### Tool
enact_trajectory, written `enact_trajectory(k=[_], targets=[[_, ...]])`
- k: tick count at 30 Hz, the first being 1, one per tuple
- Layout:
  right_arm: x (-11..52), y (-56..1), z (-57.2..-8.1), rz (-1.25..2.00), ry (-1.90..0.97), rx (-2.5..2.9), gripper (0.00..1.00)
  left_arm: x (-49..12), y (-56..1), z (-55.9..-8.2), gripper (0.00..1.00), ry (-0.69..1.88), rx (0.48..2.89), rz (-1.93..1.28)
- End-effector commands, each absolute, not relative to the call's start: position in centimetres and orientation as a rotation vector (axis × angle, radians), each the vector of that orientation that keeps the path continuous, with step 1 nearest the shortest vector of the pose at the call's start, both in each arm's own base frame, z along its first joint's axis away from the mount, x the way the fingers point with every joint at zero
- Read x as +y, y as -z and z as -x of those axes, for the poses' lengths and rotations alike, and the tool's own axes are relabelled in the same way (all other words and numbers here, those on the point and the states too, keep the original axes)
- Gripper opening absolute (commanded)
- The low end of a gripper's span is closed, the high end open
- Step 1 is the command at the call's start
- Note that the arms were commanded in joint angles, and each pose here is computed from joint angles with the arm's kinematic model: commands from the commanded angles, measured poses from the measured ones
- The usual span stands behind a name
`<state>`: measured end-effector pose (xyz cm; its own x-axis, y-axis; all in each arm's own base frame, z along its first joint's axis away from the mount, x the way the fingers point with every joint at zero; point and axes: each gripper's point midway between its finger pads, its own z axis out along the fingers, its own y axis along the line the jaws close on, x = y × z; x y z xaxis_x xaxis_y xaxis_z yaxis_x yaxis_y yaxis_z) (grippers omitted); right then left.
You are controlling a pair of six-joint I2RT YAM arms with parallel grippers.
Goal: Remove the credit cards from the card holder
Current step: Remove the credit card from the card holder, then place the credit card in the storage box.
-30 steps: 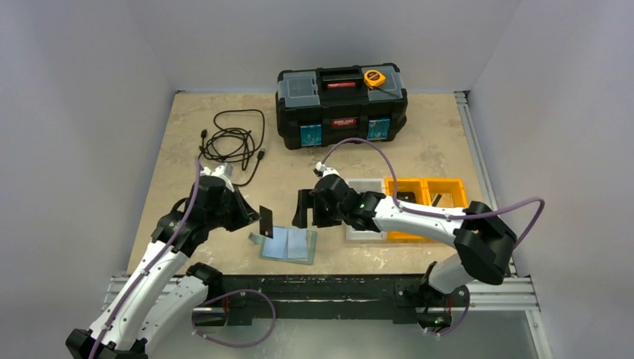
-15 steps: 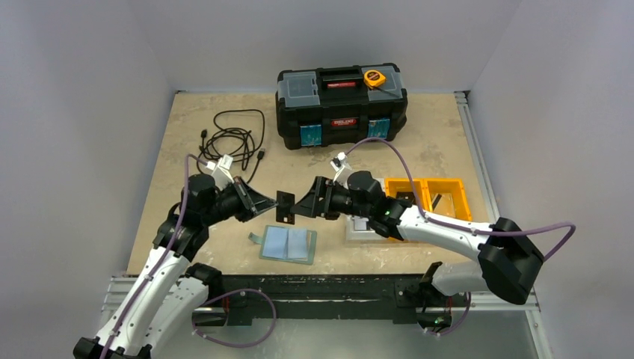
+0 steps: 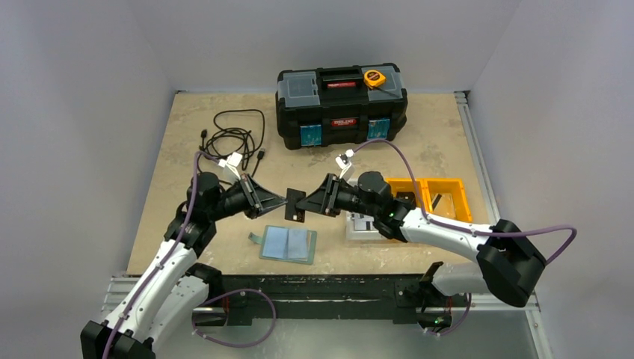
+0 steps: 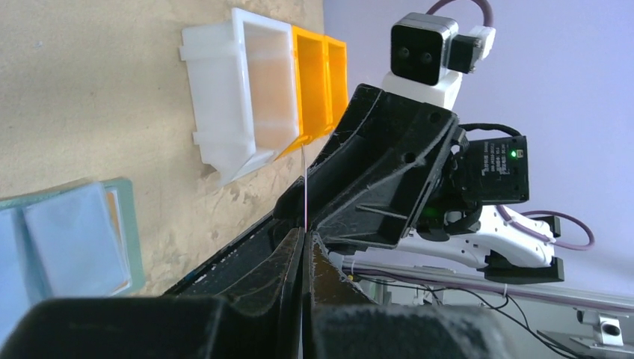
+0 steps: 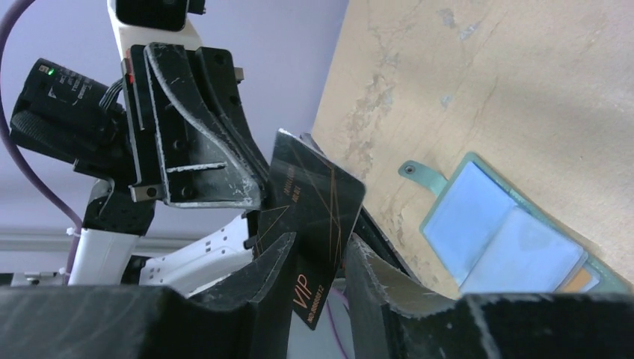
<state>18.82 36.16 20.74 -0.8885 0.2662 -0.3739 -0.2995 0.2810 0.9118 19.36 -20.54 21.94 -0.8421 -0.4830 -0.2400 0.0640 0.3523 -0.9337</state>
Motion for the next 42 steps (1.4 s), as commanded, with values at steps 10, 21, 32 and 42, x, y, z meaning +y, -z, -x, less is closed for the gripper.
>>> enact_trajectory(k=[10,21,32,42], targets=[[35.0,-23.2,-19.4,0.043,-1.599,2.026,0.00,-20.9,-23.0,-18.5,0.17,1.509,2.172,0.185],[27.0,-20.4,-22.8,-0.140,-1.071,2.166,0.00,-17.9,-21.3,-18.6,0.65,1.155,2.322,0.194],[10.7,-16.8,-25.6,-0.456,-0.211,2.256,0.00,-17.6,-20.8,-18.6,0.68,1.112,2.348,0.169],[4.6,-13.9,-26.1,-0.537,0.208,2.319,0.00,-17.5,-20.0,-18.2,0.68,1.110,2.374,0.171]])
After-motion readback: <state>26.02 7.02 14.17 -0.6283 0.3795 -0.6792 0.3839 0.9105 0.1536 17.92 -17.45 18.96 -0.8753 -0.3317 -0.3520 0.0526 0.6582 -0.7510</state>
